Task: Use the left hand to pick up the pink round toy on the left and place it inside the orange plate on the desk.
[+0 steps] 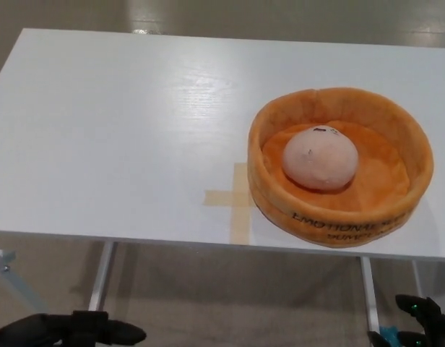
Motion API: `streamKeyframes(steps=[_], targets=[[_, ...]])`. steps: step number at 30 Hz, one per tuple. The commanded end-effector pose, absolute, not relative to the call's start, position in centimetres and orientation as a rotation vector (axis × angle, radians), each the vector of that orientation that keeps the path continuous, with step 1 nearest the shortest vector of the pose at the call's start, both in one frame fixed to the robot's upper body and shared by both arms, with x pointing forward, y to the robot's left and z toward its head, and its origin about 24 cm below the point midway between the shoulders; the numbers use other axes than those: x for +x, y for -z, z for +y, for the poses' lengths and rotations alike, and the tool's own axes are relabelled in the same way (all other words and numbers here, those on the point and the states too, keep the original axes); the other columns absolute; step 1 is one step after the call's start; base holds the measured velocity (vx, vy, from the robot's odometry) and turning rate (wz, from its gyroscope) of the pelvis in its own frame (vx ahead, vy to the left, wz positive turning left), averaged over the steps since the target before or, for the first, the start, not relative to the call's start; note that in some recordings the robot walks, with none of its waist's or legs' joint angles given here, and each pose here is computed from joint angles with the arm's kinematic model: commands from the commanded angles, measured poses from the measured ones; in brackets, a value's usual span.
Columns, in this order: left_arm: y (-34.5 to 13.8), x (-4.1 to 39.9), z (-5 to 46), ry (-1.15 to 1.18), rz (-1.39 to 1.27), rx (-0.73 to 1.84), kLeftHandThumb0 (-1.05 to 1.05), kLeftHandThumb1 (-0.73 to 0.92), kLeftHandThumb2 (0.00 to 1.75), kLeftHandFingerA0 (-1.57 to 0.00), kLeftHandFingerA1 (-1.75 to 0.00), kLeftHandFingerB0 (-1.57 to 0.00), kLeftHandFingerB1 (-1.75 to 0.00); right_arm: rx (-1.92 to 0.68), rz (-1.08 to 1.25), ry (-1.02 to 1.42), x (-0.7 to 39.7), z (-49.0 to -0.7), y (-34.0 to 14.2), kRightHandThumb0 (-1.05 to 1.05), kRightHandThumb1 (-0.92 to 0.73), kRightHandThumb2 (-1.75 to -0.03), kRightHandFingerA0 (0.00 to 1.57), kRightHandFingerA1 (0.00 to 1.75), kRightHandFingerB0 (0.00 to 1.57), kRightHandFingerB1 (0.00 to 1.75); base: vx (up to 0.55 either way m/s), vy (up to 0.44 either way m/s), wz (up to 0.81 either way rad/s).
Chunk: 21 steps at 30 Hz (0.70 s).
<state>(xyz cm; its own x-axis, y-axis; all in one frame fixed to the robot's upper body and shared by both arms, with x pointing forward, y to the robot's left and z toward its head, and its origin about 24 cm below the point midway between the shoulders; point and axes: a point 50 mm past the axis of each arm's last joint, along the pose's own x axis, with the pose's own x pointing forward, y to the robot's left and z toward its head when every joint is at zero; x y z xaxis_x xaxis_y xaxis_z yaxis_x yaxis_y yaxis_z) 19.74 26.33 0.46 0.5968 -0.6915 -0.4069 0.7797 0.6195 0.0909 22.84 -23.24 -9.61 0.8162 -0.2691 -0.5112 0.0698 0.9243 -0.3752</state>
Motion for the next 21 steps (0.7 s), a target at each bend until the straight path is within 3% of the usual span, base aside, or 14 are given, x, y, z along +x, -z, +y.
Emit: streamKeyframes(steps=[1,2,3,9,10,11,13,14,17,18,21], targets=[[4.9,20.1,28.1,0.565,0.529,0.267,-0.44,0.52,0.56,-0.37,-0.38,-0.37,-0.32,-0.349,0.629,0.190,22.1,-23.8,10.0,-0.58,-0.43,-0.64,0.23,0.74,0.12,0.66,0.00,0.000,0.00],[5.3,20.1,28.2,0.537,0.541,0.256,-0.44,0.52,0.56,-0.37,-0.38,-0.37,-0.32,-0.349,0.630,0.190,22.1,-23.8,10.0,-0.58,-0.43,-0.64,0.23,0.74,0.12,0.66,0.00,0.000,0.00],[6.1,20.0,28.4,0.476,0.581,0.245,-0.50,0.53,0.57,-0.38,-0.37,-0.38,-0.33,-0.346,0.629,0.192,22.0,-23.8,10.1,-0.59,-0.34,-0.83,0.26,0.70,0.14,0.63,0.00,0.000,0.00],[8.3,19.4,28.7,0.308,0.698,0.223,-0.54,0.51,0.56,-0.39,-0.36,-0.41,-0.33,-0.342,0.628,0.195,21.8,-23.9,10.1,-0.58,-0.33,-0.83,0.24,0.69,0.12,0.63,0.00,0.000,0.00],[8.6,19.4,28.7,0.275,0.710,0.221,-0.61,0.42,0.79,-0.28,-0.46,-0.34,-0.46,-0.342,0.629,0.195,21.8,-23.9,10.1,-0.59,-0.34,-0.83,0.23,0.68,0.12,0.61,0.00,0.000,0.00],[8.7,19.4,28.7,0.254,0.716,0.221,-0.61,0.42,0.79,-0.28,-0.46,-0.34,-0.46,-0.342,0.630,0.196,21.8,-23.9,10.2,-0.59,-0.34,-0.83,0.23,0.68,0.12,0.61,0.00,0.000,0.00],[9.1,19.3,28.7,0.196,0.732,0.207,-0.65,0.43,0.77,-0.33,-0.46,-0.35,-0.44,-0.332,0.637,0.199,21.7,-23.9,10.2,-0.59,-0.34,-0.83,0.23,0.68,0.11,0.61,0.00,0.000,0.00],[9.3,19.4,28.6,0.156,0.735,0.188,-0.55,0.51,0.56,-0.41,-0.35,-0.39,-0.33,-0.329,0.641,0.199,21.6,-24.0,10.3,-0.59,-0.34,-0.83,0.23,0.68,0.10,0.61,0.00,0.000,0.00],[9.4,19.5,28.4,0.134,0.734,0.171,-0.55,0.50,0.56,-0.42,-0.35,-0.41,-0.34,-0.335,0.646,0.197,21.4,-24.1,10.4,-0.60,-0.35,-0.83,0.22,0.68,0.10,0.61,0.00,0.000,0.00],[9.5,19.7,28.1,0.125,0.726,0.171,-0.59,0.42,0.81,-0.43,-0.52,-0.28,-0.43,-0.333,0.655,0.196,21.3,-24.2,10.4,-0.61,-0.45,-0.63,0.18,0.69,0.08,0.59,0.00,0.000,0.00],[9.6,20.1,27.3,0.117,0.704,0.198,-0.75,0.51,0.87,-0.44,-0.50,-0.30,-0.42,-0.323,0.667,0.196,21.1,-24.3,10.6,-0.61,-0.45,-0.62,0.19,0.70,0.09,0.60,0.00,0.000,0.00]])
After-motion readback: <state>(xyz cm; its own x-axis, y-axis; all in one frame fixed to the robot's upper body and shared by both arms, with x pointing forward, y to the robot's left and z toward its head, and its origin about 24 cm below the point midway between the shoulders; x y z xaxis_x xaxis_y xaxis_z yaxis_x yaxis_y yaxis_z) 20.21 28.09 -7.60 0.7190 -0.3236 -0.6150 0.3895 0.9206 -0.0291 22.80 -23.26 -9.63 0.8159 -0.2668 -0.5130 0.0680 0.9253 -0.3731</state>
